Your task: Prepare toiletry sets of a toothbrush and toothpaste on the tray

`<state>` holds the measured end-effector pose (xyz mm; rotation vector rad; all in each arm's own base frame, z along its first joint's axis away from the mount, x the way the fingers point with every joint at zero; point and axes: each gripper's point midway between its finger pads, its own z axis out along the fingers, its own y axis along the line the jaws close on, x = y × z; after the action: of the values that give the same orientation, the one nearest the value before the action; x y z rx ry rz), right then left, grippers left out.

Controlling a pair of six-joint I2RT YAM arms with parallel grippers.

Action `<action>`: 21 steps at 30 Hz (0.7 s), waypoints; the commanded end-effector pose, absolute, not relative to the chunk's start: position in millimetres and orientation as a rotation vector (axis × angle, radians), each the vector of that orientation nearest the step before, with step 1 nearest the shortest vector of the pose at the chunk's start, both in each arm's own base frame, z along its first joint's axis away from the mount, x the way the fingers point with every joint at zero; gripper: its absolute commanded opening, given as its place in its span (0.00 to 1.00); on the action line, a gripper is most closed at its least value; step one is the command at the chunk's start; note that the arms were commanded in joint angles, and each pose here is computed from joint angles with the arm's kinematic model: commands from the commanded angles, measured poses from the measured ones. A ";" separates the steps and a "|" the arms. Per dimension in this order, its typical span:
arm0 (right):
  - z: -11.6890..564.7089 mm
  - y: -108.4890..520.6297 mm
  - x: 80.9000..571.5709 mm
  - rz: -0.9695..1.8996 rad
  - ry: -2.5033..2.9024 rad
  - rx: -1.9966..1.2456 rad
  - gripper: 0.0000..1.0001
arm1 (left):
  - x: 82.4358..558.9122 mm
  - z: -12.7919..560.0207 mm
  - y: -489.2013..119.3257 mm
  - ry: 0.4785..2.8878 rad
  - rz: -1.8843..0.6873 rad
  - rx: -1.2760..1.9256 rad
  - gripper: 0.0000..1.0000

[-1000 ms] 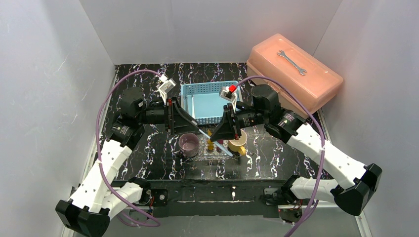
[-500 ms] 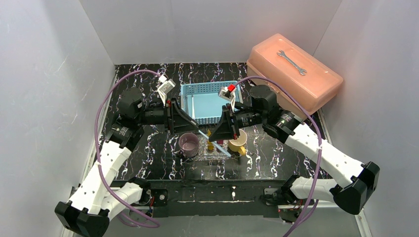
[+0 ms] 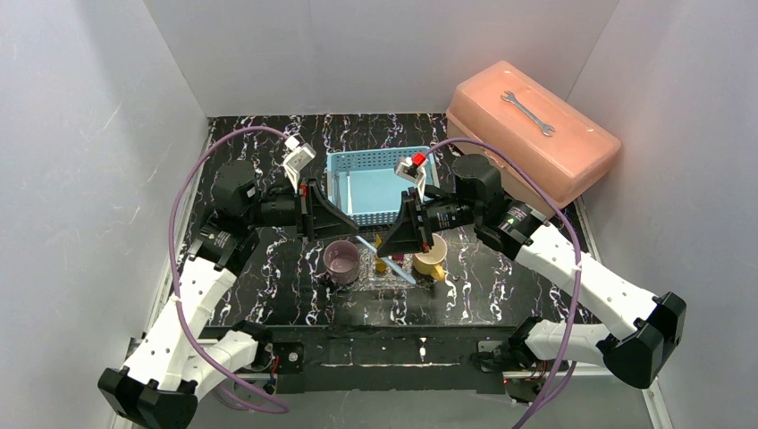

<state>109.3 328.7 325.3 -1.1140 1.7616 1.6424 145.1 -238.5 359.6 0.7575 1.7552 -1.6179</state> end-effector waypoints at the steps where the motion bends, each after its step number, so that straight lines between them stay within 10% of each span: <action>1: 333.2 328.1 111.0 1.637 1.720 -1.096 0.01 | 134.5 367.2 -236.3 1.703 -1.610 0.804 0.00; 7: 334.2 327.6 114.5 1.614 1.733 -1.068 0.08 | 137.3 363.8 -234.7 1.729 -1.576 0.772 0.00; 13: 339.4 322.6 125.2 1.503 1.743 -1.026 0.48 | 142.0 357.7 -229.1 1.778 -1.467 0.721 0.00; 21: 341.0 314.6 158.3 1.302 1.820 -0.865 0.61 | 135.8 336.3 -227.9 1.891 -1.304 0.735 0.00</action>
<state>138.4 323.3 316.8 -0.9592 1.8667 1.4295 142.5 -233.3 341.2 0.7038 1.8627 -1.4279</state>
